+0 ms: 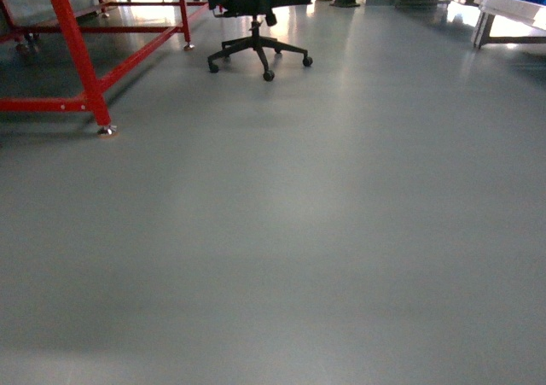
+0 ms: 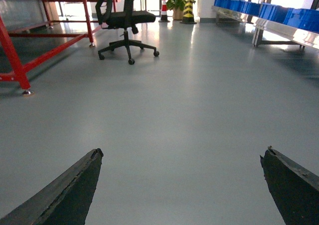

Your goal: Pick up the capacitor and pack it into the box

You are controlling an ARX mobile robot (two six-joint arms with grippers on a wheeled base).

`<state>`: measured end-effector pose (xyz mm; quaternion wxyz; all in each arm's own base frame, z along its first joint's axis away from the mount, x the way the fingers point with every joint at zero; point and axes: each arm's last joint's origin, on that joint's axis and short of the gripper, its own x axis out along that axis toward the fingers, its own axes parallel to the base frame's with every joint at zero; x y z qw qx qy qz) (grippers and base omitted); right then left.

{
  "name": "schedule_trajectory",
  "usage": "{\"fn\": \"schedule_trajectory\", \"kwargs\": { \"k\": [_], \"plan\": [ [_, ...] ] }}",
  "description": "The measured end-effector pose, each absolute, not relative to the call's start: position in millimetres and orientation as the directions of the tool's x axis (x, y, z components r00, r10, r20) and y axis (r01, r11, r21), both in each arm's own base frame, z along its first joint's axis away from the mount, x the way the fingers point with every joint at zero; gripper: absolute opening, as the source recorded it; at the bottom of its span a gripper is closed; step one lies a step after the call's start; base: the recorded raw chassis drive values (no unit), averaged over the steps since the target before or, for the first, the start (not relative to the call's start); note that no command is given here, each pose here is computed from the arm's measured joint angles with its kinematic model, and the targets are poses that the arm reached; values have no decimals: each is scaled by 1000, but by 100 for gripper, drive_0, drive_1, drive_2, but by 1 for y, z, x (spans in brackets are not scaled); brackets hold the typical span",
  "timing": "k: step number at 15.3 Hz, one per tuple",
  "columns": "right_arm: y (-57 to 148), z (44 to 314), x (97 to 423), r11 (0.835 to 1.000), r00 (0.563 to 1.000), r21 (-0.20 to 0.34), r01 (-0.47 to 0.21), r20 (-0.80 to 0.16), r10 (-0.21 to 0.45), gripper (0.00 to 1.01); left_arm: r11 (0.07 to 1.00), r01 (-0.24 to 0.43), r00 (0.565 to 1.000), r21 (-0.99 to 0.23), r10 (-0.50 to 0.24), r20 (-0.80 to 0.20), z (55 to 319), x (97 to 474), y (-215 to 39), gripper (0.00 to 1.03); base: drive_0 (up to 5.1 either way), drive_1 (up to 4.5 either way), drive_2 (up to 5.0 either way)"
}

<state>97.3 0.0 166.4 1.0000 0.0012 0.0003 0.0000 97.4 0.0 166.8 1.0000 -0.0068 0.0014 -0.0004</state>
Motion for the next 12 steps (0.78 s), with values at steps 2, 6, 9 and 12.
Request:
{"fn": "schedule_trajectory", "kwargs": {
  "k": [2, 6, 9, 12],
  "plan": [
    [0, 167, 97, 1000, 1000, 2, 0, 1, 0, 98, 1000, 0, 1000, -14, 0, -1, 167, 97, 0, 43, -494, 242, 242],
    [0, 167, 97, 1000, 1000, 2, 0, 3, 0, 98, 1000, -3, 1000, -14, 3, -3, 167, 97, 0, 43, -496, 240, 240],
    [0, 167, 97, 1000, 1000, 2, 0, 4, 0, 98, 1000, 0, 1000, -14, 0, -1, 167, 97, 0, 43, -504, 232, 232],
    [0, 167, 97, 1000, 1000, 2, 0, 1, 0, 98, 1000, 0, 1000, -14, 0, -1, 167, 97, 0, 43, -491, 246, 246]
  ]
}}
